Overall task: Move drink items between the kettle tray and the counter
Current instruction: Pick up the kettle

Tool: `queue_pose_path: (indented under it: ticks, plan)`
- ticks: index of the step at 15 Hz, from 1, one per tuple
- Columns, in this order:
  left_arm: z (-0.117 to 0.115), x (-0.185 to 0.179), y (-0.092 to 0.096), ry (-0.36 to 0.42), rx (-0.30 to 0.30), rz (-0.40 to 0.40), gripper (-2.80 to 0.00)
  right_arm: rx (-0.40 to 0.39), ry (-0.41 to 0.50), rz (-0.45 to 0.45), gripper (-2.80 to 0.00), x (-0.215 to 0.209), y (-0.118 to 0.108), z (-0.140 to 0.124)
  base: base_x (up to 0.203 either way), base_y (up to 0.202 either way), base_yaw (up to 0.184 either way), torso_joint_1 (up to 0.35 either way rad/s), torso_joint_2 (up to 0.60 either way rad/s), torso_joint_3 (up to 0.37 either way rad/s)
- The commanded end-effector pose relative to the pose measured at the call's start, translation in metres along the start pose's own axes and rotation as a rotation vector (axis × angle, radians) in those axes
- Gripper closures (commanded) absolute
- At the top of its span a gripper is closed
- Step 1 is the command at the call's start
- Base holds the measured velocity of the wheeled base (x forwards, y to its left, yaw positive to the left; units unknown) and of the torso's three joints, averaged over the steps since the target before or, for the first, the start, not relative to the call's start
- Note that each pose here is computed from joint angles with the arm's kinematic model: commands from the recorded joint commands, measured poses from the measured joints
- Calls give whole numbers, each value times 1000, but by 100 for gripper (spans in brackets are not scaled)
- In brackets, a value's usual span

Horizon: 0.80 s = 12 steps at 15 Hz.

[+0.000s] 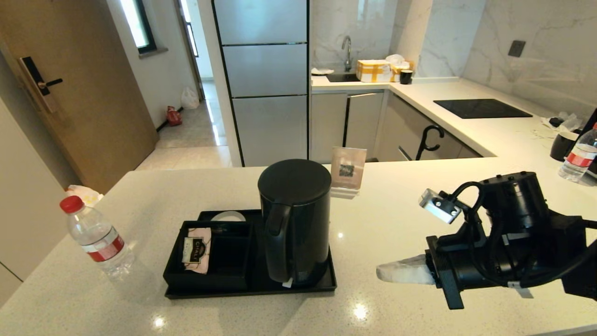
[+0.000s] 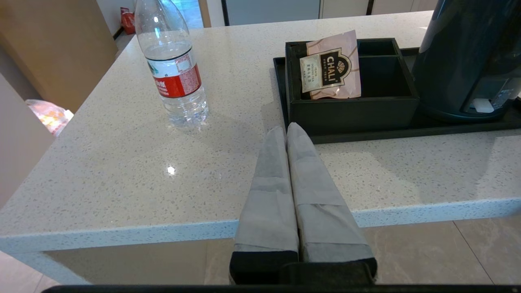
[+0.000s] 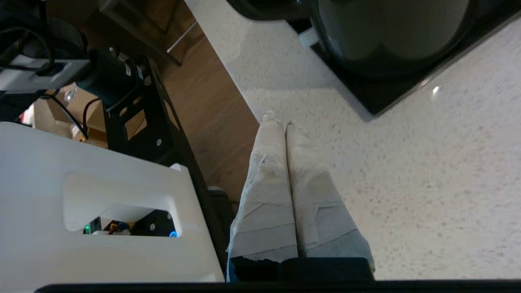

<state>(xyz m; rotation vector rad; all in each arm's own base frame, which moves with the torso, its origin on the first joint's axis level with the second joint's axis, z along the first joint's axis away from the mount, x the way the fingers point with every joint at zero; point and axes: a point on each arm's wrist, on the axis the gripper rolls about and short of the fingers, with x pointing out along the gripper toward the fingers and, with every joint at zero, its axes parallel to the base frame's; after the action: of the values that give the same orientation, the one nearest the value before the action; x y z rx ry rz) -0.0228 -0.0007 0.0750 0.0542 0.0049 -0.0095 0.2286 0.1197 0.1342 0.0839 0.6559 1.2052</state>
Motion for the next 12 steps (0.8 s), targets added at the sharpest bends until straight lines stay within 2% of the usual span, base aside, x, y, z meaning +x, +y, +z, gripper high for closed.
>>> queue_pose_path:
  ticks: [1,3,6,7,9,12]
  plan:
    - [0,0,0,0,-1,0,0,-12,0,5,0,24,-4,2,0,0,0,0,0,0]
    - [0,0,0,0,1,0,0,-79,-43,-25,0,56,7,11,0,0,0,0,0,0]
    - [0,0,0,0,-1,0,0,-121,-36,17,0,85,26,17,0,0,0,0,0,0]
    - [0,0,0,0,-1,0,0,-126,-41,6,-280,88,27,17,0,0,0,0,0,0]
    - [0,0,0,0,-1,0,0,-126,-41,6,-280,88,27,17,0,0,0,0,0,0]
    - [0,0,0,0,-1,0,0,-157,-87,-15,-280,92,33,17,0,0,0,0,0,0]
